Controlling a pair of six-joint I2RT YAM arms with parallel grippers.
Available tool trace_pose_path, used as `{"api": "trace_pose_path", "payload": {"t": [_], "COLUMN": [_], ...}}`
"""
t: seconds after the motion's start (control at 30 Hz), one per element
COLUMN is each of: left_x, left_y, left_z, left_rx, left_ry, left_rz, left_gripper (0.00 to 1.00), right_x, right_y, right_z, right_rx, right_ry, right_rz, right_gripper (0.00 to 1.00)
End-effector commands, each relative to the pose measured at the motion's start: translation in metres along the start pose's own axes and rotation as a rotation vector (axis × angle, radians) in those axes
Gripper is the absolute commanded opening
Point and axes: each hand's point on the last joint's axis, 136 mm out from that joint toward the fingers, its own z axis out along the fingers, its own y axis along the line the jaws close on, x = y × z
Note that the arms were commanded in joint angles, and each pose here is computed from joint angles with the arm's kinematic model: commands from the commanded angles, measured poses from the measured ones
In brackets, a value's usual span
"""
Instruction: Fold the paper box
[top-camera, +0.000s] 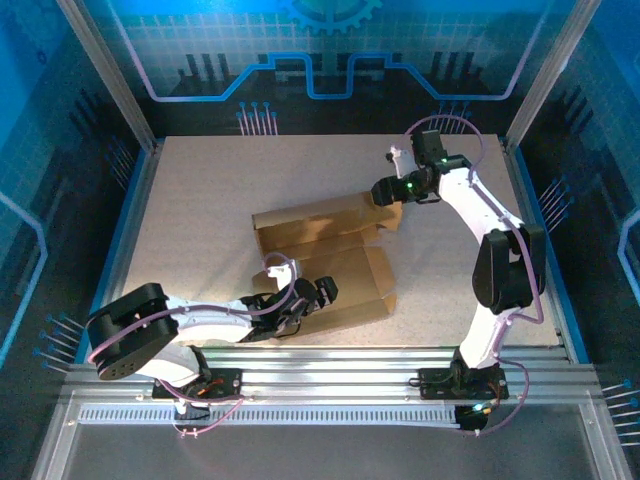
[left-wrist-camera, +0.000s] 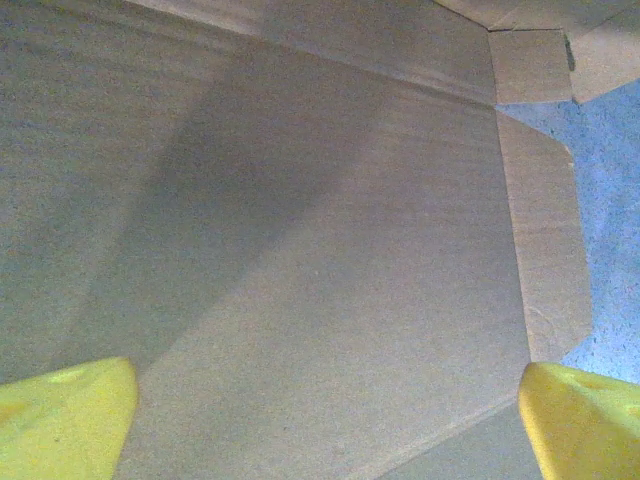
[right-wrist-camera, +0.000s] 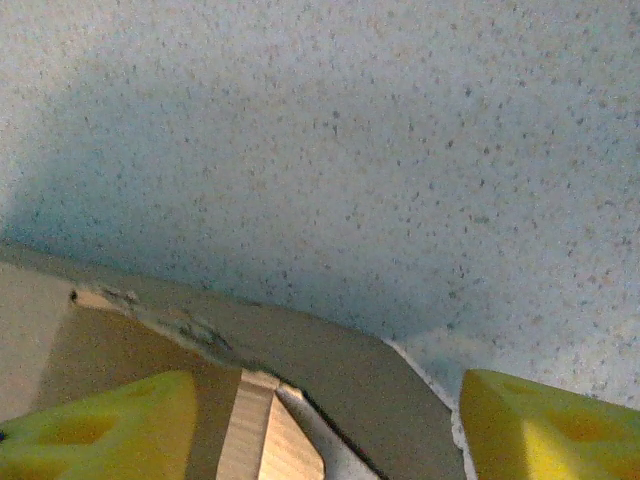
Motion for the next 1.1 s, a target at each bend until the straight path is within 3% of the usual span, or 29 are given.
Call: {"api": "trace_pose_path", "payload": {"t": [0.0,0.2,0.47,0.77,0.93,1.07], "left_x": [0.017,0.019,0.024,0.028,0.03,0.032], "left_y": [0.022,0.023,0.027,0.028,0.025,0.026], "left_z": [-0.002,0.0,0.003,0.007,0.009,0.01], "left_rx": [-0.074,-0.087,-0.105,-0.122,-0.121,-0.125], "left_ry": [0.074,0.081,0.095,0.117,0.13,0.136], "left_rz": [0.047,0.045,0.033,0.026,0.038,0.041], "left_gripper": [0.98,0.99,0.98,0.96,0.96,0.96], "right_x": [0.016,0.022,0.038,0.05,0.055,0.053], "right_y": [-0.004,0.0,0.008,0.031,0.048,0.042], "right_z": [0.002,0.002,-0.003,-0.008,-0.009,-0.01], "right_rx": [-0.003,-0.011,0.006,-0.021,-0.095,-0.055], "right_ry": [0.047,0.047,0.054,0.095,0.104,0.1], "right_rz": [0.001,0.011,-0.007,-0.059,-0.062,-0.056], "right_gripper": [0.62,0.35,0.15,0.06,0.05,0.05]}}
